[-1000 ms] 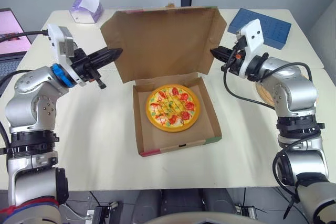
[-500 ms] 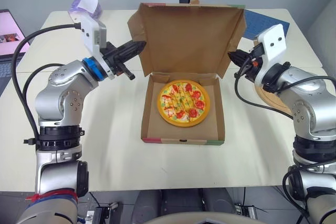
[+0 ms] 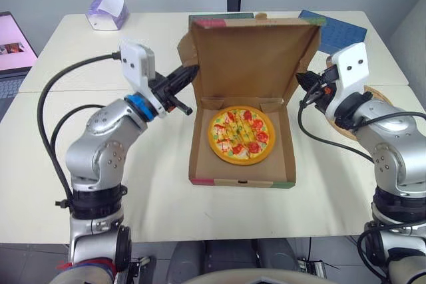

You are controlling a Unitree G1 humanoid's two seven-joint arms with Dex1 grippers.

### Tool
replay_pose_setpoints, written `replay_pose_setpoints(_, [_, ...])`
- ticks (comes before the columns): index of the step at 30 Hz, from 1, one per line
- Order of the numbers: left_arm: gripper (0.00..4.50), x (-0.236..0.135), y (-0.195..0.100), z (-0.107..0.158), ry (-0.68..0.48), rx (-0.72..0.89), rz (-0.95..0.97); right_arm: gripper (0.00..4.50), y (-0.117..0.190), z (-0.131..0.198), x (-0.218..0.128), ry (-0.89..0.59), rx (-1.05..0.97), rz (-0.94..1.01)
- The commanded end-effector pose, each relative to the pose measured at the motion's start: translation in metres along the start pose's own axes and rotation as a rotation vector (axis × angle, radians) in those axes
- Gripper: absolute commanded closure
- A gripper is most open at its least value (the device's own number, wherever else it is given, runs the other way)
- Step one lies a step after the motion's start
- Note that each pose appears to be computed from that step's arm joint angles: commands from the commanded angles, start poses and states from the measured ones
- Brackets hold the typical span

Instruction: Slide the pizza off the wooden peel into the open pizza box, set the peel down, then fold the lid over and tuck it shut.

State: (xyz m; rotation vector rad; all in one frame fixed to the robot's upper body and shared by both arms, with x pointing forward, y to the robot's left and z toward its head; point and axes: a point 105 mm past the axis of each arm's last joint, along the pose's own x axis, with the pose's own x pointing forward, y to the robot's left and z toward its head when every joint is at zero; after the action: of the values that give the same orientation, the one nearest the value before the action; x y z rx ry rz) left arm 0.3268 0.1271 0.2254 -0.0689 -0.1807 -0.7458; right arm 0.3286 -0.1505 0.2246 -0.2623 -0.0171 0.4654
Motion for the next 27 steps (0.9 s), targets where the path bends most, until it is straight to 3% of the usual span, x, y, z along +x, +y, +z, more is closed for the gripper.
replay_pose_setpoints(1, [4.5,-0.005,-0.016,0.013,-0.066,0.036,-0.045,4.44,0.014,0.017,-0.009,-0.072,-0.025,0.064])
replay_pose_setpoints(13, [4.5,-0.026,-0.03,-0.008,-0.088,-0.013,0.015,4.44,0.03,-0.002,-0.025,-0.037,0.013,0.111])
replay_pose_setpoints(27, [4.5,-0.04,-0.048,-0.04,-0.038,-0.055,0.064,4.44,0.032,-0.024,-0.031,-0.049,0.015,0.086])
